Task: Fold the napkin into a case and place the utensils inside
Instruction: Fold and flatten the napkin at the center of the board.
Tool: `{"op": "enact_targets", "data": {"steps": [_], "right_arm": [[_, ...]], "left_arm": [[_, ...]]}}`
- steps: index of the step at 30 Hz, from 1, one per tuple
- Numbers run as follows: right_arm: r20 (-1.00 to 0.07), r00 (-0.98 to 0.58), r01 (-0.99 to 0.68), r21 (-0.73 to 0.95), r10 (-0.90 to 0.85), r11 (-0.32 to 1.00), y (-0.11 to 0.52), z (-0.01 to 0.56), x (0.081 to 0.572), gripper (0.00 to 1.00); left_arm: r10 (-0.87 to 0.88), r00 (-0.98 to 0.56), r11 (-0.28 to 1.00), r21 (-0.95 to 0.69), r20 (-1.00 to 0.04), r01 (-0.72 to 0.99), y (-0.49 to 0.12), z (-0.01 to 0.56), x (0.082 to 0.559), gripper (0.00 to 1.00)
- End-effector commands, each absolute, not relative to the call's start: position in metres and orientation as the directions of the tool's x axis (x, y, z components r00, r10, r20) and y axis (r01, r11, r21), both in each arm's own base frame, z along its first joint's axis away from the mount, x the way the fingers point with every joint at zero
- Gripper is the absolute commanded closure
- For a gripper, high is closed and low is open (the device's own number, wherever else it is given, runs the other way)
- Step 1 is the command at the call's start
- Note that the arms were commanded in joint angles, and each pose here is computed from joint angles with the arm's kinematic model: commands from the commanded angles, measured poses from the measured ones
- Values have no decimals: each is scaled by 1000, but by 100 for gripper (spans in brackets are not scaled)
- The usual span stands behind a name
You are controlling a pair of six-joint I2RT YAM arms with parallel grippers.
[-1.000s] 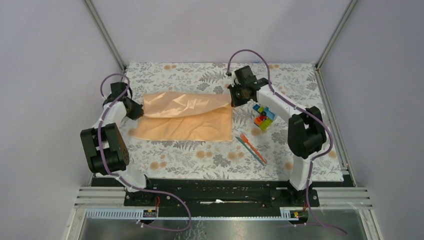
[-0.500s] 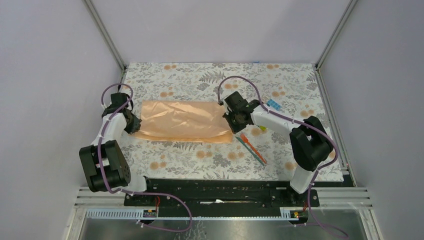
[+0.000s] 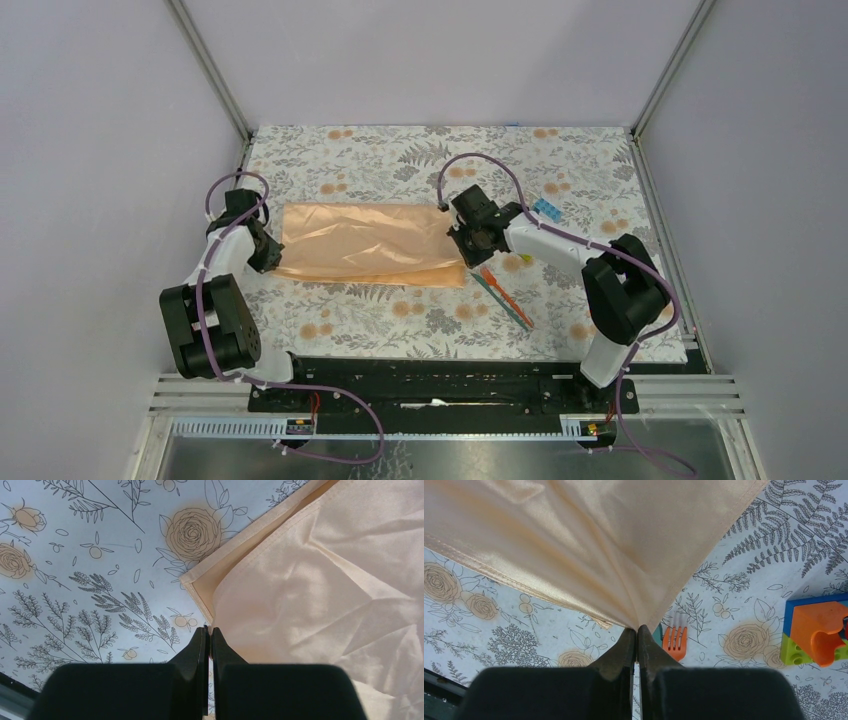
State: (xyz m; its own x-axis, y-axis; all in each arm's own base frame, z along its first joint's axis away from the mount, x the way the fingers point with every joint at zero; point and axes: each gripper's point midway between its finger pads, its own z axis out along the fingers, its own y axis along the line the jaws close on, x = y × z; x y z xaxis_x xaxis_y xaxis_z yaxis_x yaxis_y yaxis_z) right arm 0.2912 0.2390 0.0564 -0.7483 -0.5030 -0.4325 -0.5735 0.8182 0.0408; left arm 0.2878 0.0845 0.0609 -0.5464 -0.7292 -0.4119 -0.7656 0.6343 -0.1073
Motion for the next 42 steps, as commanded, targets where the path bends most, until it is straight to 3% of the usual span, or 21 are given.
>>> {"op": "enact_targets", "data": {"steps": [1,8,13,18,23,28,34,42], "right_arm": [[-470,-731,-575,33,-495,818,249,64,301,94],[-547,-709,-510,-38,-445,859,265,94,350,94],[-648,-647,-428,-127,-402,895,270,157,422,95],[-743,-581,-424,-73,-333,903,267,195,479,94],[-740,-579,-498,-13,-343,867,283,194,489,94],[-704,-622,-493,11,-343,870,277,180,471,94],[-655,-678,-524,112,-334,844,280,165,423,94],[-583,-728,-546,174,-361,819,271,123,363,95]], "left_arm": [[-717,-486,644,-206,-500,-737,91,93,320,100],[-766,-412,616,-378,-494,-691,85,137,384,100],[-748,-273,634,-529,-605,-565,96,213,452,100],[-741,-192,651,-616,-644,-444,99,258,503,100],[-729,-203,670,-620,-653,-409,102,262,531,100],[-733,-266,669,-595,-626,-445,95,234,512,100],[-761,-344,637,-535,-550,-555,83,189,453,100],[-700,-455,654,-237,-550,-719,100,125,351,100]]}}
